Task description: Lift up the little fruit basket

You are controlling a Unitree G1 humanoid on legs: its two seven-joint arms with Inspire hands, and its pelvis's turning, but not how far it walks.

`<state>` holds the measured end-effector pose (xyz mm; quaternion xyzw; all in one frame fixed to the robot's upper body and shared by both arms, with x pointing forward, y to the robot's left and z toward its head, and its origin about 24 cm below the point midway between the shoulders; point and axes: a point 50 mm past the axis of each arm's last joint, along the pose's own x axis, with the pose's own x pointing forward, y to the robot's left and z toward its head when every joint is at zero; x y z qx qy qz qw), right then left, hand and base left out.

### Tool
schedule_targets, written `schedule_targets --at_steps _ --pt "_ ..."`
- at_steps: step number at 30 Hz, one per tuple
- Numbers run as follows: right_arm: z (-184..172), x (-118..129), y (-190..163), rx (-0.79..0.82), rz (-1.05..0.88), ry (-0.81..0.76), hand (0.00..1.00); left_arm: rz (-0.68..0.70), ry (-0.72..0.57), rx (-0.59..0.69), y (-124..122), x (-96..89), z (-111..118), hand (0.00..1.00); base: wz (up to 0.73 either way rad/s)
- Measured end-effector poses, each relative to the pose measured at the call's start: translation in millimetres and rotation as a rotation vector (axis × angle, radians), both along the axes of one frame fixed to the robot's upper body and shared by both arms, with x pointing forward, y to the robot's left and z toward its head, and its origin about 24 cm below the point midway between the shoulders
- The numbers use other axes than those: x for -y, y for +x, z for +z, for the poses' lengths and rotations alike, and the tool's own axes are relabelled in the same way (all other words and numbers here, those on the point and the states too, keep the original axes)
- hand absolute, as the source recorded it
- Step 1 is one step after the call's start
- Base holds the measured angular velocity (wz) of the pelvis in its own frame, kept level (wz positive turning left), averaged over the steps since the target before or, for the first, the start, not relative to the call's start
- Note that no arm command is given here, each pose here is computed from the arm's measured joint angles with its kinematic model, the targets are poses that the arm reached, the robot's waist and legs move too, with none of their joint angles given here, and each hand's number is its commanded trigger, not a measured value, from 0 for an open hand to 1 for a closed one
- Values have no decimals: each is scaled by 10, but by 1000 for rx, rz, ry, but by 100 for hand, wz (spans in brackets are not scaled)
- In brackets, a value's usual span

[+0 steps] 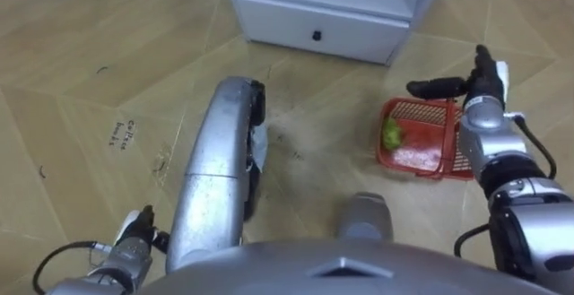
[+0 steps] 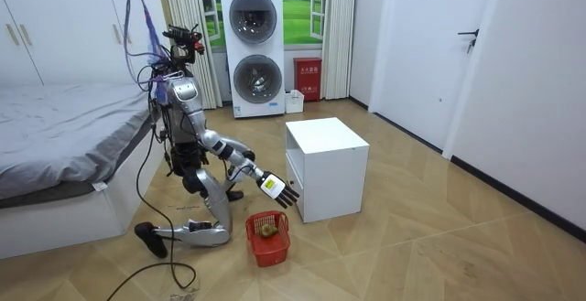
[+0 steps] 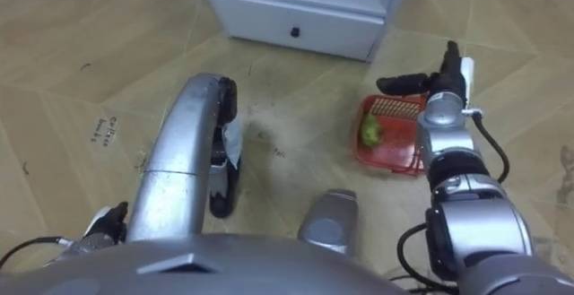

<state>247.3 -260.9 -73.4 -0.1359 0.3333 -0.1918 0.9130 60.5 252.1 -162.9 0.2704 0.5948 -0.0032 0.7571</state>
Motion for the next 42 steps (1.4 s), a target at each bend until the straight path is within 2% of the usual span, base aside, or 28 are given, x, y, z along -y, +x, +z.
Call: schedule_targets --at_steps 5,17,36,37,38,42 --pt "-57 95 -92 -27 -77 51 0 -60 -17 18 68 72 -4 0 0" --pt "-56 301 -176 -47 -145 84 0 -27 -41 40 -5 100 -10 0 -5" --pt "-91 395 -251 -97 -131 98 1 -91 -53 15 -28 152 -25 0 -1" --pt "-96 393 -250 -109 -119 93 63 -92 -54 15 -29 158 -27 0 -5" --pt "-110 393 -266 -123 -110 90 100 -98 -55 15 -25 163 -28 0 -3" --pt "-105 413 -271 -135 -88 81 100 -103 -68 10 -16 181 -32 0 -1"
